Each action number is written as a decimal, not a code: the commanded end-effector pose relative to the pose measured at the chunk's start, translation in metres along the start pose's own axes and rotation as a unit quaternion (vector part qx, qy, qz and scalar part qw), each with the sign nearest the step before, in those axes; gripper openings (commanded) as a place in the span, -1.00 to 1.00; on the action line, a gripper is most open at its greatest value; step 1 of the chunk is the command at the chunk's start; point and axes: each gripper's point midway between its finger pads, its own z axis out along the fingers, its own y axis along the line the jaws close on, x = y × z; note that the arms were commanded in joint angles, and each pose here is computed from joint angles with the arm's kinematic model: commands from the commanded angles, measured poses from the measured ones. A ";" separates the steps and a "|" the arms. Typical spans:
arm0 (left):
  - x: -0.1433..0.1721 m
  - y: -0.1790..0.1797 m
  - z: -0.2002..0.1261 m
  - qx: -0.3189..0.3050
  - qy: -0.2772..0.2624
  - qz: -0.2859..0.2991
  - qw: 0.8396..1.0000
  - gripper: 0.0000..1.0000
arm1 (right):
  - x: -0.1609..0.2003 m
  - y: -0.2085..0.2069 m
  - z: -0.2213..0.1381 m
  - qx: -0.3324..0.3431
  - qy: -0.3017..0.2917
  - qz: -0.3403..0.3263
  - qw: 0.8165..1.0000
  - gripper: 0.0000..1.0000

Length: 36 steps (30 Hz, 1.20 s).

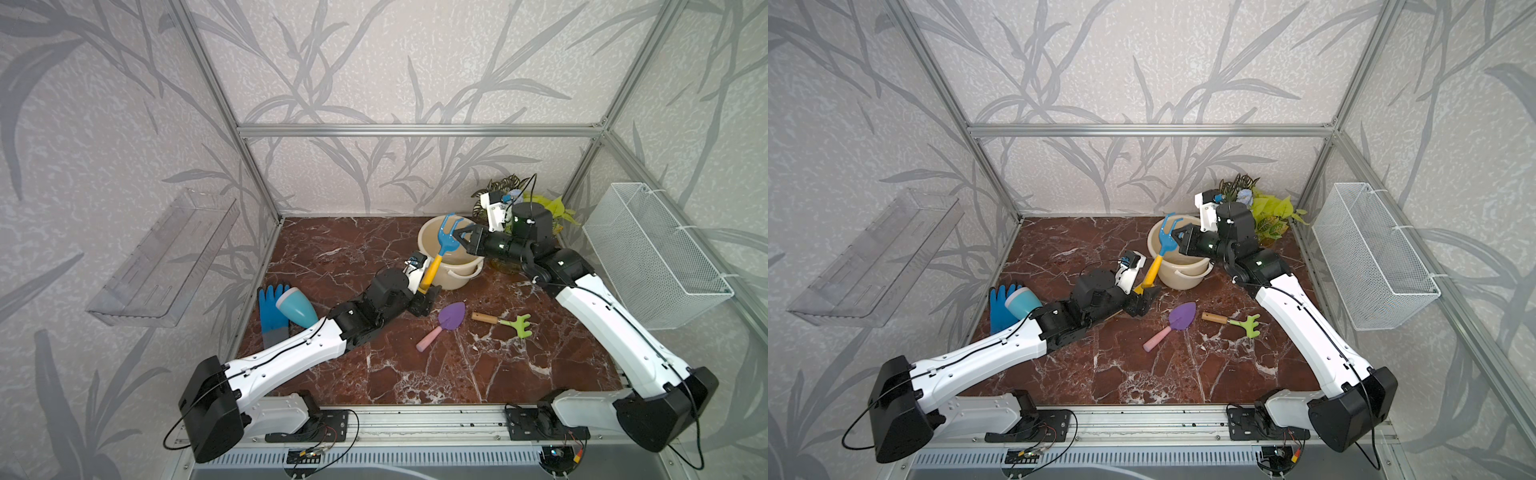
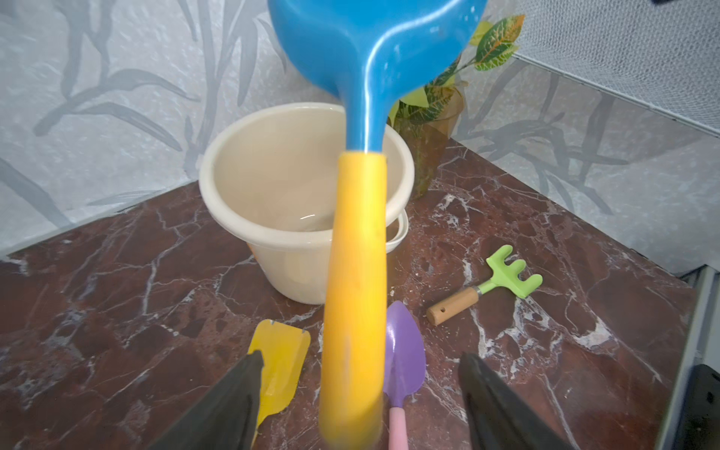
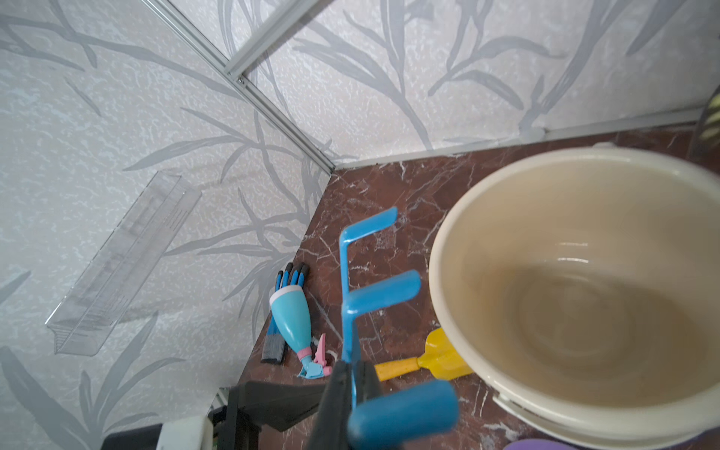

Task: Organize the gardening tools
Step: Place the gardening tool in the container.

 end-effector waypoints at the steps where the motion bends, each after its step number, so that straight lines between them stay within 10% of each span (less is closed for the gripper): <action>1: -0.015 0.024 -0.017 -0.056 -0.036 -0.019 0.998 0.87 | -0.040 0.007 -0.007 0.029 -0.061 -0.057 0.996 -1.00; 13: 0.012 0.078 -0.042 -0.150 -0.026 -0.095 0.984 1.00 | -0.069 -0.043 0.052 0.242 -0.088 -0.244 0.935 -1.00; 36: 0.070 0.124 -0.044 -0.192 0.016 -0.206 0.959 0.93 | 0.019 -0.137 0.154 0.299 0.002 -0.250 0.921 -0.97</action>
